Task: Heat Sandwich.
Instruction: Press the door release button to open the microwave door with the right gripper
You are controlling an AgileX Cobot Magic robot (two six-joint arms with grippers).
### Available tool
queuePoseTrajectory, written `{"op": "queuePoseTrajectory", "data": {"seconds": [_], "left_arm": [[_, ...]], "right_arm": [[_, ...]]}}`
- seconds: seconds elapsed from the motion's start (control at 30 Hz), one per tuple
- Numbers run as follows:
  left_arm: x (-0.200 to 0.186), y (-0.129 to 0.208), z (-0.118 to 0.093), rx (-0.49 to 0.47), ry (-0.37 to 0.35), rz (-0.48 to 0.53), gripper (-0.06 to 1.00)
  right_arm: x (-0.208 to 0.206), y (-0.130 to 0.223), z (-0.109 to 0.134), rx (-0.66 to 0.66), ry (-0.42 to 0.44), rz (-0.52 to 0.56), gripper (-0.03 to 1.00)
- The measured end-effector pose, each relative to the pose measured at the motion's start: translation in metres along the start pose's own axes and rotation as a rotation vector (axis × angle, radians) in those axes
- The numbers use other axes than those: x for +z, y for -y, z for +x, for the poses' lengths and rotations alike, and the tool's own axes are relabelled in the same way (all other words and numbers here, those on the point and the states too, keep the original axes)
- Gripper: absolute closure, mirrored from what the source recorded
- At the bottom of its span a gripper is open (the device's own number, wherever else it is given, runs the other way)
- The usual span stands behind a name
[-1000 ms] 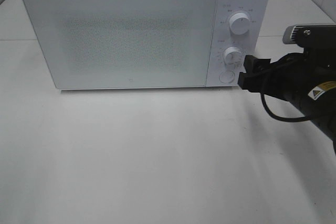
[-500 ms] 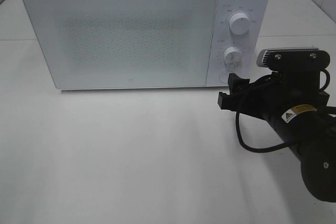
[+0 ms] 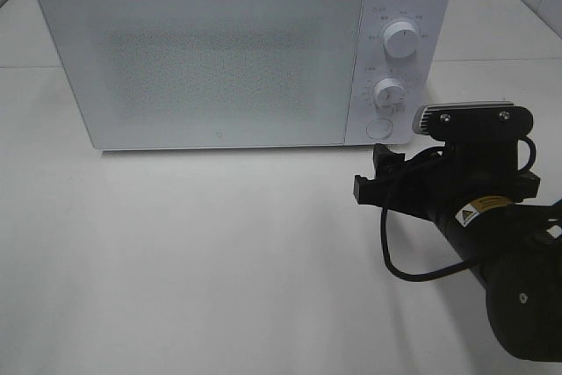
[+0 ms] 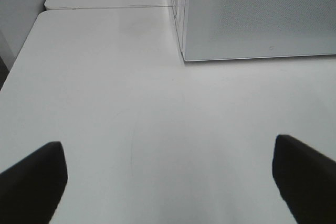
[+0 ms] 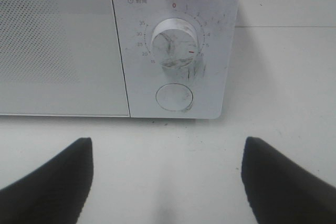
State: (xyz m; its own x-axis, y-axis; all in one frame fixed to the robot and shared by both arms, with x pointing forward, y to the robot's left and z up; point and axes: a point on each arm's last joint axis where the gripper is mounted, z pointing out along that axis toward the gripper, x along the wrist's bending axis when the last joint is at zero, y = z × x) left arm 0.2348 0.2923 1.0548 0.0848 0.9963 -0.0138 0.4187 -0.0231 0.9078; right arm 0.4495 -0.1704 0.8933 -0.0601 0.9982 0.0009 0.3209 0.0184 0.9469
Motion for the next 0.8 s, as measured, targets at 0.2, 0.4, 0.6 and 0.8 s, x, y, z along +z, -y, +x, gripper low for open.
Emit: {"op": "queuePoseTrajectory", "data": {"seconds": [0.2, 0.4, 0.6, 0.8], "left_arm": [[0.0, 0.0, 0.0, 0.0, 0.0, 0.0, -0.05], [0.0, 0.0, 0.0, 0.0, 0.0, 0.0, -0.05], [0.0, 0.0, 0.0, 0.0, 0.0, 0.0, -0.05], [0.0, 0.0, 0.0, 0.0, 0.0, 0.0, -0.05]], "right_arm": [[0.0, -0.0001, -0.0003, 0.007, 0.003, -0.001, 0.21], [0.0, -0.0001, -0.0003, 0.071, 0.003, -0.001, 0.21], [0.0, 0.0, -0.0003, 0.315, 0.004, -0.001, 0.21], [0.0, -0.0001, -0.0003, 0.677, 0.003, -0.003, 0.21]]}}
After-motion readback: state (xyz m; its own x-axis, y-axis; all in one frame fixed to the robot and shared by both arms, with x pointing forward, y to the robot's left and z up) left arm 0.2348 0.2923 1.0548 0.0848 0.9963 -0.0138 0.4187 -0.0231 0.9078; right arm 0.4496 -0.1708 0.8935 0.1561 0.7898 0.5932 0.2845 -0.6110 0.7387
